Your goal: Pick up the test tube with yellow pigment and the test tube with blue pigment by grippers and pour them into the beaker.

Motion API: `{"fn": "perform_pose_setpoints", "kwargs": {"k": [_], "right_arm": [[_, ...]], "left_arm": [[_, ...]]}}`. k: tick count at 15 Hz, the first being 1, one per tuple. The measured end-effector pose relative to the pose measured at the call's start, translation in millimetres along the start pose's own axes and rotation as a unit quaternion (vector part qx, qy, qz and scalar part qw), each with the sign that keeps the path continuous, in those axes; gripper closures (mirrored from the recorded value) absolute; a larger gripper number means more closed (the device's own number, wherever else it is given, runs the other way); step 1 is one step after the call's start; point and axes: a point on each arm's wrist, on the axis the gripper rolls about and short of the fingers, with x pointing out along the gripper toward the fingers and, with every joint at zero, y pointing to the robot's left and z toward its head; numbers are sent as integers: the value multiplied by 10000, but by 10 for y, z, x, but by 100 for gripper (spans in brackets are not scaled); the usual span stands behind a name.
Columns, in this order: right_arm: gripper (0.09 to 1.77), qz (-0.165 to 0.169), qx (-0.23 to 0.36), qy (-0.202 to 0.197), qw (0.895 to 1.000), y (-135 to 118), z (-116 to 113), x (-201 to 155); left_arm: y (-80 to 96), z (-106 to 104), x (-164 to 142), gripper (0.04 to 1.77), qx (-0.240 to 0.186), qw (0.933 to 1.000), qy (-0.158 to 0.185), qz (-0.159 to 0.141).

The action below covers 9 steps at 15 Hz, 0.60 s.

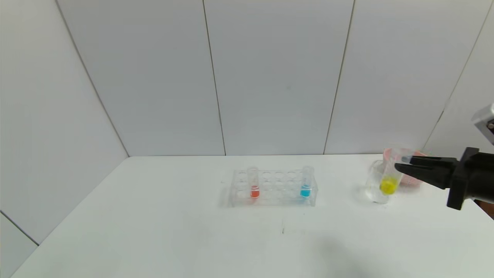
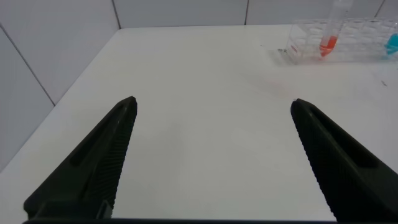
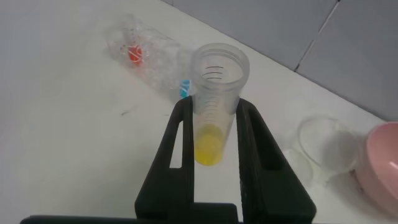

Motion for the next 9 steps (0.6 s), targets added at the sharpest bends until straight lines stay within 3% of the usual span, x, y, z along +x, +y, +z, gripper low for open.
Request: {"fn": "perform_pose_setpoints", "kwargs": {"k": [6, 9], "right_arm": [[138, -514, -292, 311, 9978, -552, -175, -107], [138, -640, -143, 602, 9960, -817, -210, -52]], "left_arm": [[0, 0, 0, 5, 0, 10000, 0, 2], [0, 0, 0, 5, -1, 10000, -2, 2]]}}
